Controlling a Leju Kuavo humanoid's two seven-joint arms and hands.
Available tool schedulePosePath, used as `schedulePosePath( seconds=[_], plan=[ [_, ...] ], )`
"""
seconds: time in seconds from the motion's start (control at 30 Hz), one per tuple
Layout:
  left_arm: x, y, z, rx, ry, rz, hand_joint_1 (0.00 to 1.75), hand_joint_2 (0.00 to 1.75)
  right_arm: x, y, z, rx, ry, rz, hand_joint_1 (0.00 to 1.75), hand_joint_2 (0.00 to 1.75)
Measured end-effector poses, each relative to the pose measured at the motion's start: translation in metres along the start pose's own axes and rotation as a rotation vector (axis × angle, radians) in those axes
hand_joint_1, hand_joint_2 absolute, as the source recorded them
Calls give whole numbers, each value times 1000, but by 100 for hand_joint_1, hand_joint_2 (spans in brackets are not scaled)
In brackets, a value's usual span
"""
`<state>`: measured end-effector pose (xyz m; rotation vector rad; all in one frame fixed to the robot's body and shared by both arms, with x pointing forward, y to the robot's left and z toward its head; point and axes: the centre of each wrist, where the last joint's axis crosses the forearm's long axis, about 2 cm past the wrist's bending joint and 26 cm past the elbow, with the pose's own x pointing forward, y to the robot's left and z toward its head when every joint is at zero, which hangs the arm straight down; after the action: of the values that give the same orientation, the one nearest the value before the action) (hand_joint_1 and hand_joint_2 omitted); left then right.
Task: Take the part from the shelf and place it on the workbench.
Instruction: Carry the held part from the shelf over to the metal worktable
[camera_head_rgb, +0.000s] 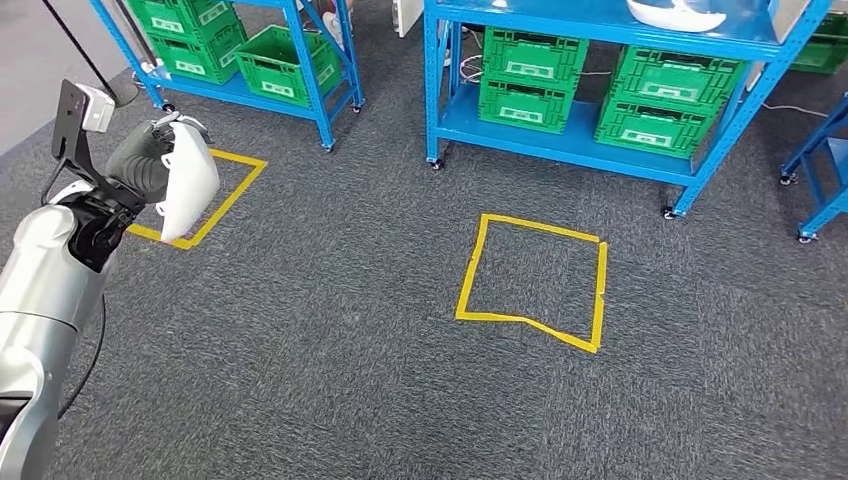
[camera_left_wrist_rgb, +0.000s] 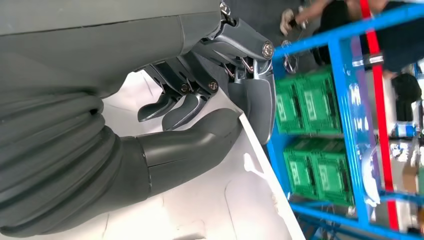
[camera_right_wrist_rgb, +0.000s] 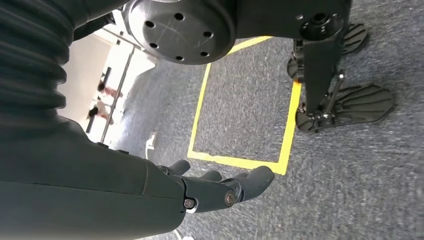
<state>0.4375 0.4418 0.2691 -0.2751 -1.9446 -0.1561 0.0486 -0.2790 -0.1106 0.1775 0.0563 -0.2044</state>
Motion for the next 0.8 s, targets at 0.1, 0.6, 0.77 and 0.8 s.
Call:
schedulePosePath(
  seconds=[0.1,0.6,0.77,0.8],
  plan=[
    [-1,4,2,7,12,-13,175,175,2,-1,1,-1,-4,-4,0,175],
    [-4,8,11,31,45,-4,175,175,3,3,0,-7,1,46,0,175],
    [0,13,16,32,45,-21,175,175,1,2,0,-4,4,30,0,175],
    [-3,12,18,31,50,-20,175,175,0,2,0,-4,5,27,0,175]
  ],
)
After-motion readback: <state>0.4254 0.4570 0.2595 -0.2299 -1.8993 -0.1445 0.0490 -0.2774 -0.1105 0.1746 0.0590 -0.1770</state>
